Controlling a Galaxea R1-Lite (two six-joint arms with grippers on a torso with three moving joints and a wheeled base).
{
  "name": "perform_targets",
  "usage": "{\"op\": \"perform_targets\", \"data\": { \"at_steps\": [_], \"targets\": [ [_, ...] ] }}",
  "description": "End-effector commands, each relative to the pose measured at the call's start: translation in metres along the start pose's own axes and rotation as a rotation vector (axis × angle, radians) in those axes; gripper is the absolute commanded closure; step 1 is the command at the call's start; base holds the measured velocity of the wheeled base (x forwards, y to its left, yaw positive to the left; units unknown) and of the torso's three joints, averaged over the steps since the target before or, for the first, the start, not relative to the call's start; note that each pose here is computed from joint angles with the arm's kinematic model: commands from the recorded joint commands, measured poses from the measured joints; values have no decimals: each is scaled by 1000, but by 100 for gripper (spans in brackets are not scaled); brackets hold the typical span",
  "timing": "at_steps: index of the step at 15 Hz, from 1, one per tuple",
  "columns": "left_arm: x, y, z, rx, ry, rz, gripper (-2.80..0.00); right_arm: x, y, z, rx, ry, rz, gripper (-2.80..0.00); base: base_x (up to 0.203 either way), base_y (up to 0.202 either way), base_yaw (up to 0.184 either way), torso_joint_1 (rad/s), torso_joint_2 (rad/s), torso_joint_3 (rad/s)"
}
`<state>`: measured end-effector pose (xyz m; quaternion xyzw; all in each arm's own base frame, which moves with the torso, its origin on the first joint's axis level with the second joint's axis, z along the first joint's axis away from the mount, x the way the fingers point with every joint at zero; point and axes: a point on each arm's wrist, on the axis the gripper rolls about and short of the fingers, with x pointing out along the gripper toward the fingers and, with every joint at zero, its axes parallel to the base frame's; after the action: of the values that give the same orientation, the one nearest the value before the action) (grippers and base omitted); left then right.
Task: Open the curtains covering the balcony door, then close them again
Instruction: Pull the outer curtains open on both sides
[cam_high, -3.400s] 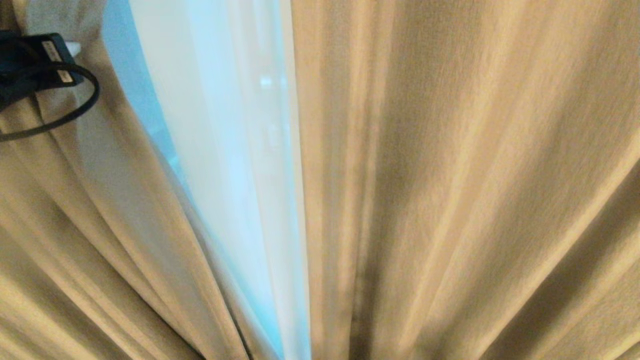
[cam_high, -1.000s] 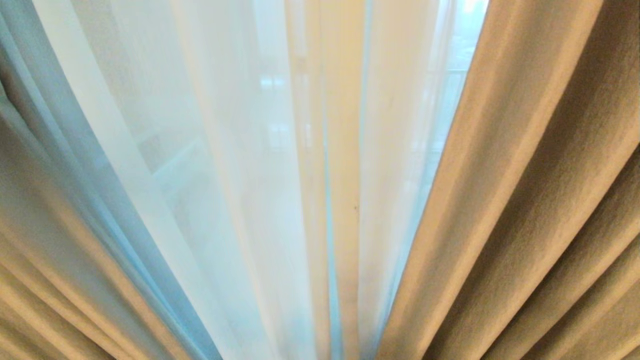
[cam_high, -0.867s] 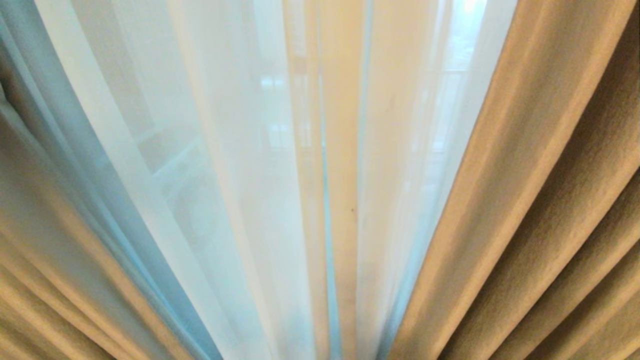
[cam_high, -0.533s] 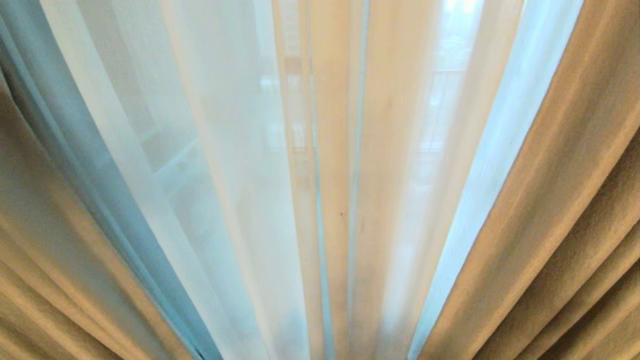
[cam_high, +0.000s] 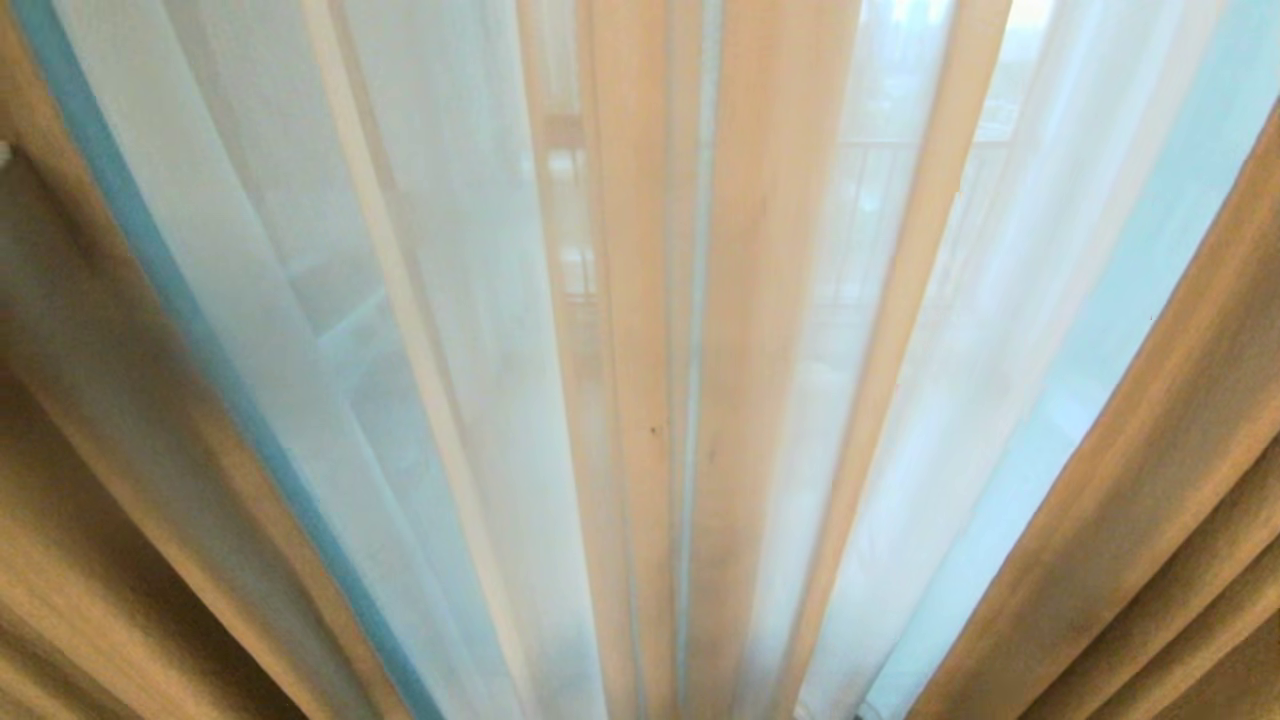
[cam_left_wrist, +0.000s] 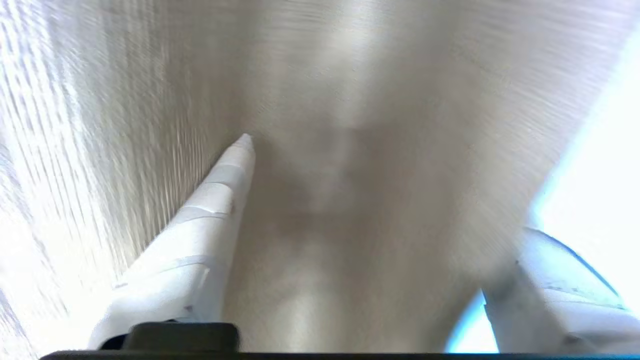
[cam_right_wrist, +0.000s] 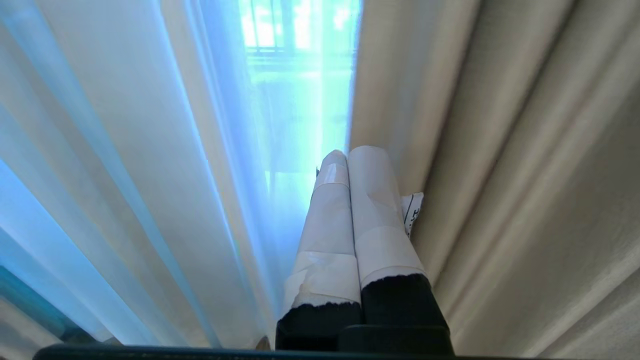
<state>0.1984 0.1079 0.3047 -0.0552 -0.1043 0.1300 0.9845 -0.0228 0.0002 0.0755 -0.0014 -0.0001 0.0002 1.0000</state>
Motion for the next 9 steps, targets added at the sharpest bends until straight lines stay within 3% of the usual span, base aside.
{"op": "perform_targets", "data": {
  "at_steps": [1, 9],
  "targets": [
    [-20, -12, 5, 9, -26, -32, -280, 0, 0, 0, 0, 0, 0, 0, 0, 0, 0, 0, 0, 0],
    [-74, -24, -8, 9, -24, -52, -280, 0, 0, 0, 0, 0, 1, 0, 0, 0, 0, 0, 0, 0]
  ]
}}
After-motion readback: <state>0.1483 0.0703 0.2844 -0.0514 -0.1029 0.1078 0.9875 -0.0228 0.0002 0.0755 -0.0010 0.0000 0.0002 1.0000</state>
